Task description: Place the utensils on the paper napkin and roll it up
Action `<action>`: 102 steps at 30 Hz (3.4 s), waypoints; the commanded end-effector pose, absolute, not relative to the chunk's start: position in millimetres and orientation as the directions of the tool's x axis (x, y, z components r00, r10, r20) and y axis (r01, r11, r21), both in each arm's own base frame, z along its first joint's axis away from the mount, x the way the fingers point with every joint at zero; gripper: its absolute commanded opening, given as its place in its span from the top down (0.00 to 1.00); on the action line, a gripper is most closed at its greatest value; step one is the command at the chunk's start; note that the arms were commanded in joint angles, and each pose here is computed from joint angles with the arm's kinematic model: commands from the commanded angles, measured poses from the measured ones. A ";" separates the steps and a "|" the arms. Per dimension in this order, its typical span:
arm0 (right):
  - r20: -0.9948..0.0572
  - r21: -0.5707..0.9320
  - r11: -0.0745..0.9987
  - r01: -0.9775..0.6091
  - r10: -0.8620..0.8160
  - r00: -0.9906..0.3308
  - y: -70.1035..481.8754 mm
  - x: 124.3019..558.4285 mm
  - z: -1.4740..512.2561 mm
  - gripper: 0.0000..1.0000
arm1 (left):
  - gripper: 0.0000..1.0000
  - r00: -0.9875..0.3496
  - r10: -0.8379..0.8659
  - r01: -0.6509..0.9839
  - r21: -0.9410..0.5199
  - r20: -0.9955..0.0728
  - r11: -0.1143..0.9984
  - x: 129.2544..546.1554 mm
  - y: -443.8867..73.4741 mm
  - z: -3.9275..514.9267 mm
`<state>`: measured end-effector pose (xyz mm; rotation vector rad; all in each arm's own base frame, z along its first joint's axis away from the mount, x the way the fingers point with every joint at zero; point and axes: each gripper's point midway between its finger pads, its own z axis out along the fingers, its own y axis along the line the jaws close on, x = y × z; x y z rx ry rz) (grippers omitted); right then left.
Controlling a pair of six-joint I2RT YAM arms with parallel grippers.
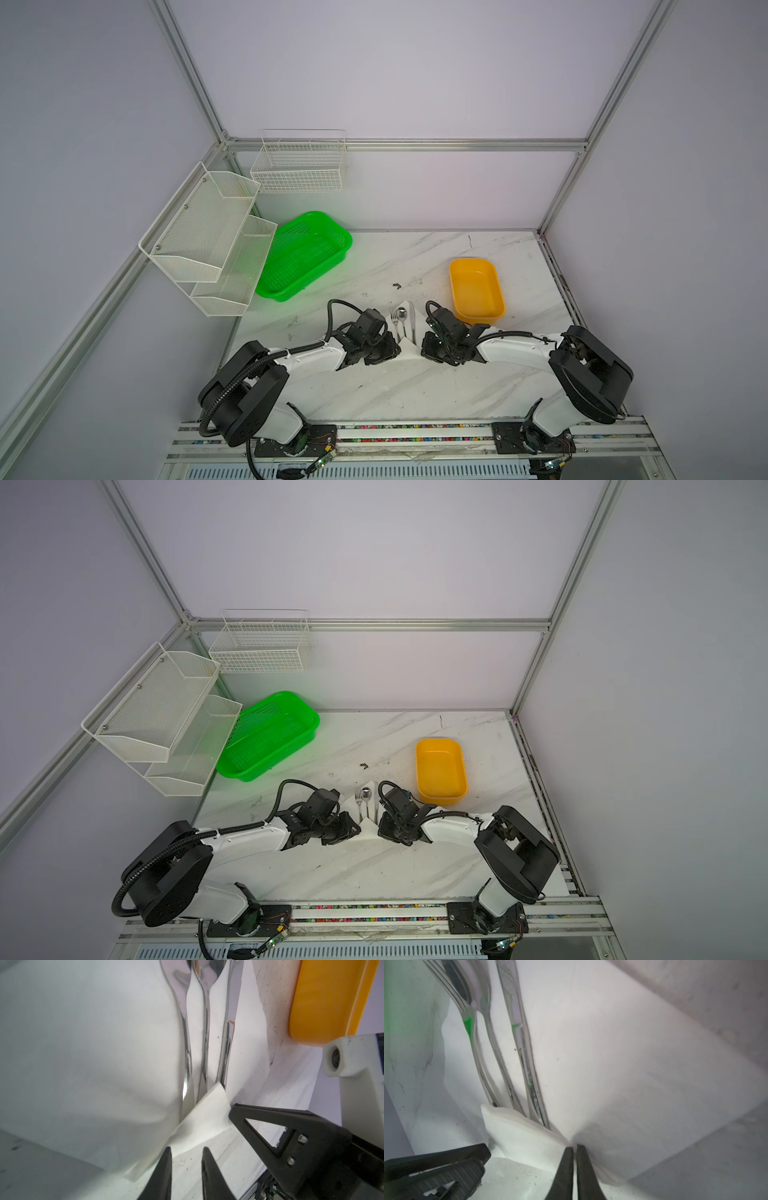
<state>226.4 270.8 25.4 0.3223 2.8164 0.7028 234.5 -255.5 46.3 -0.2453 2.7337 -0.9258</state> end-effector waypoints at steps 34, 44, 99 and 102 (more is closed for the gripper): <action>-0.149 0.432 0.885 0.174 0.260 -0.954 258.9 219.2 15.4 0.89 | 0.80 -0.931 -0.200 0.073 -0.692 -0.305 0.718 249.4 -273.1 121.2; -0.148 0.437 0.882 0.175 0.262 -0.954 258.9 219.0 16.1 0.89 | 0.87 -0.963 -0.097 0.114 -0.705 -0.252 0.700 265.0 -321.6 111.4; -0.203 0.533 0.797 0.283 0.445 -0.872 199.3 262.7 21.5 0.58 | 0.87 -0.981 -0.025 0.102 -0.617 -0.194 0.780 256.4 -321.8 59.0; -0.212 0.498 0.813 0.302 0.452 -0.867 190.1 256.9 15.6 0.58 | 0.87 -0.979 -0.028 0.103 -0.617 -0.200 0.780 256.8 -321.6 60.2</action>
